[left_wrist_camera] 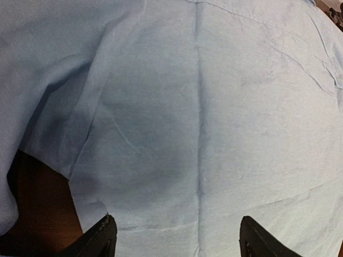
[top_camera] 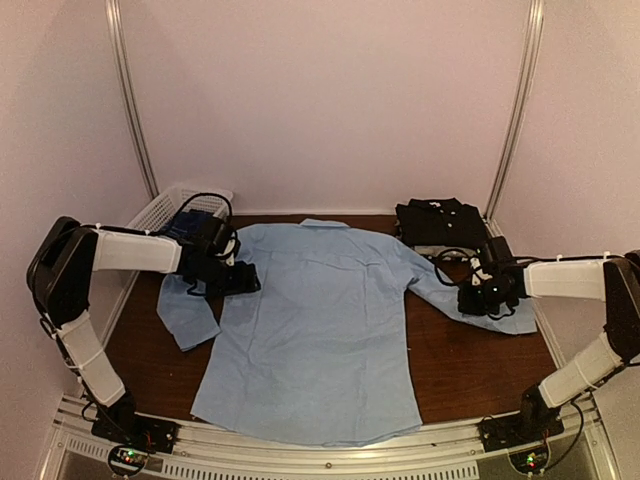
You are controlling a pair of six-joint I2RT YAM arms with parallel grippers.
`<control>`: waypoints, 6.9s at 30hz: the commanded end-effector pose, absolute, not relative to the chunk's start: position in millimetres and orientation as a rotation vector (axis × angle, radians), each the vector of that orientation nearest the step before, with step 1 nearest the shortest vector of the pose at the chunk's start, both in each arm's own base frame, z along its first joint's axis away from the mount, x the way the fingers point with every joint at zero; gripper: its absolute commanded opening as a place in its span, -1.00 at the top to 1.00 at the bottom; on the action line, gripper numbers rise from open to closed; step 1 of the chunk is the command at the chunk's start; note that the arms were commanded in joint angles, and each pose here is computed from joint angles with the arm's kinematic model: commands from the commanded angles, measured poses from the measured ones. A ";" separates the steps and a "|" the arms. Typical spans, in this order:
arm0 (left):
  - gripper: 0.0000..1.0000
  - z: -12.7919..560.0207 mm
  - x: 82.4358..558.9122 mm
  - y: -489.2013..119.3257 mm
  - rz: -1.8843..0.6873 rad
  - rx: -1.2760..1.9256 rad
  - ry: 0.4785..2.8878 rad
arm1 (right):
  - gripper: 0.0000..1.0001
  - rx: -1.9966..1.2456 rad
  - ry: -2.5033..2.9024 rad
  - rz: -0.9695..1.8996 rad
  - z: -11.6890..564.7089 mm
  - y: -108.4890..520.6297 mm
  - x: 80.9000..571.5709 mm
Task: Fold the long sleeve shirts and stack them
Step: Smooth out the flattened shirt at the center of the board, then pick up the sleeve from the center of the board, then pass from the right arm to the left, then smooth out the flattened shirt at the center of the board.
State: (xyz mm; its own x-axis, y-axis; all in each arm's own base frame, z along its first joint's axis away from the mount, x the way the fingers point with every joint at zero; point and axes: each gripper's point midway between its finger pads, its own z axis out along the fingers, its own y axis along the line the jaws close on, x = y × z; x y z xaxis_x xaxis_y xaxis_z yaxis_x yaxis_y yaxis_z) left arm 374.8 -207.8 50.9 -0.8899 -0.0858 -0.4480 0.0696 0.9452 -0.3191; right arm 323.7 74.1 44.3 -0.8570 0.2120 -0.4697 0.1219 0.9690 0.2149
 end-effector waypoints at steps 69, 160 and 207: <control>-0.64 213.5 349.1 -307.4 -0.819 0.335 2.114 | 1.00 -0.372 2.334 0.497 229.1 278.2 319.6; 1.00 283.1 346.4 -385.8 -1.092 0.146 2.034 | -0.41 -0.069 2.123 0.770 254.2 279.8 361.7; 1.00 261.5 333.3 -300.5 -0.797 -0.019 2.126 | 0.76 0.228 2.052 1.070 121.2 235.3 521.2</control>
